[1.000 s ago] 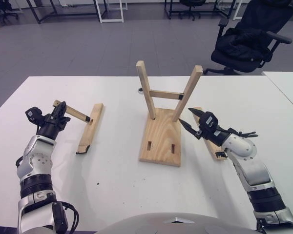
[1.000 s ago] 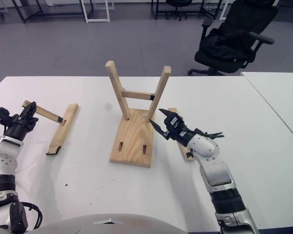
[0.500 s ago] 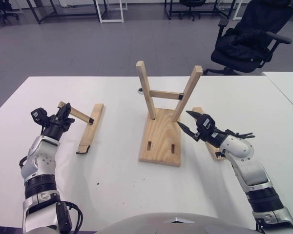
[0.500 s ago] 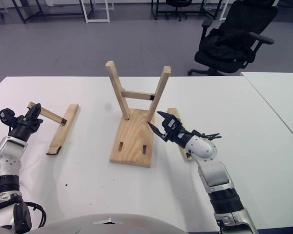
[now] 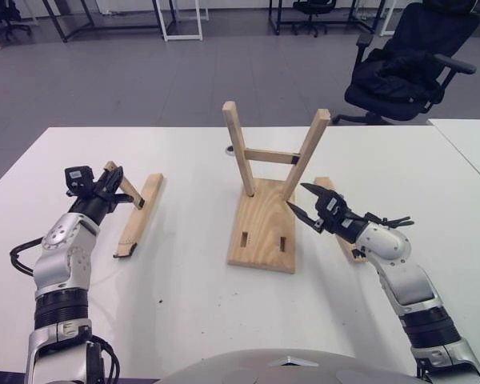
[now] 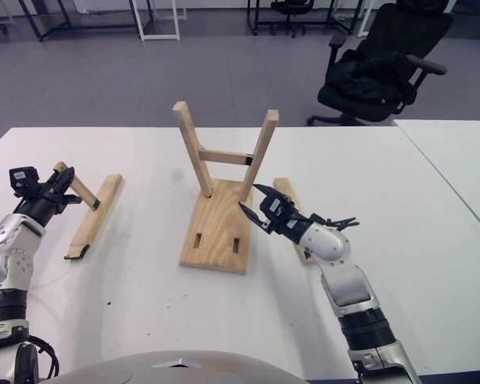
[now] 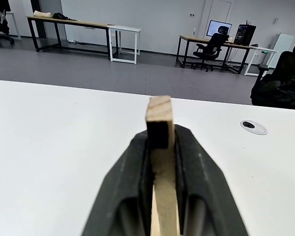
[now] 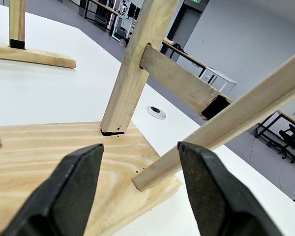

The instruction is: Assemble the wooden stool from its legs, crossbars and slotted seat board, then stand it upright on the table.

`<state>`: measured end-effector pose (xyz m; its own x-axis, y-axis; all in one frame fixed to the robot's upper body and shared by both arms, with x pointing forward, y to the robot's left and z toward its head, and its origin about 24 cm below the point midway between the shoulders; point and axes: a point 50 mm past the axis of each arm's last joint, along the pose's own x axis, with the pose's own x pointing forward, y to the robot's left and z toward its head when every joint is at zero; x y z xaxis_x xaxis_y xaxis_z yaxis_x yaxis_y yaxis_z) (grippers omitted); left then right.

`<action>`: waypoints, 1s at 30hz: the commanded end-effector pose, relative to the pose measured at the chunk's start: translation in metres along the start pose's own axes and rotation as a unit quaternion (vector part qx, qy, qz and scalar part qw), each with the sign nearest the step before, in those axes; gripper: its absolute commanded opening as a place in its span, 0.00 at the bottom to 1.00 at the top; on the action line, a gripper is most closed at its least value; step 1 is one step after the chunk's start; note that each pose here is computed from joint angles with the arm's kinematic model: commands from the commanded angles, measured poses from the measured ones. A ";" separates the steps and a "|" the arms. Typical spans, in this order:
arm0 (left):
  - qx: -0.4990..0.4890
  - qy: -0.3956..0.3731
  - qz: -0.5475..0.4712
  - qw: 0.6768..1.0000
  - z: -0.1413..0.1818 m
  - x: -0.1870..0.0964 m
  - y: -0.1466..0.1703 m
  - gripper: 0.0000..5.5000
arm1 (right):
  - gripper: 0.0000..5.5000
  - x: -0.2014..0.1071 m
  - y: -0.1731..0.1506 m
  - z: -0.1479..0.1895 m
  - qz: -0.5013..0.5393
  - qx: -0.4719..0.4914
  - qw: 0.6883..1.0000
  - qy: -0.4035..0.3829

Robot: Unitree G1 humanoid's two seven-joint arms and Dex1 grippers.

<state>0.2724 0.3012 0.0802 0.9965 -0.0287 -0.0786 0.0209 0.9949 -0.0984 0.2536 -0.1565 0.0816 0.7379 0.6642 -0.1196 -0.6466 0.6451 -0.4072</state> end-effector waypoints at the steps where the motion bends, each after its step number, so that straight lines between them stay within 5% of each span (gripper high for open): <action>1: -0.029 0.175 0.031 0.984 -0.097 -0.039 -0.002 0.07 | 0.51 0.003 0.000 -0.001 0.014 -0.028 1.000 0.005; 6: -0.025 0.186 0.032 0.982 -0.110 -0.045 0.002 0.07 | 0.51 0.004 0.003 -0.001 0.022 -0.034 0.999 0.004; 15: 0.036 0.055 0.009 0.998 -0.027 -0.015 0.005 0.07 | 0.51 0.008 0.001 0.000 0.021 -0.040 0.999 0.000; 22: 0.026 0.059 0.013 0.998 -0.020 -0.023 0.009 0.31 | 0.51 0.010 -0.002 0.000 0.013 -0.036 0.999 -0.001; 30: 0.031 0.198 -0.009 0.980 -0.038 -0.051 -0.001 0.54 | 0.51 0.005 -0.006 -0.009 0.013 -0.052 0.998 0.030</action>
<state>0.2200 0.2986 0.0442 0.9049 -0.0691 -0.4200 0.0455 0.9968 -0.0659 0.2600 -0.1588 0.0751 0.7332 0.6591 -0.1676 -0.6455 0.5970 -0.4764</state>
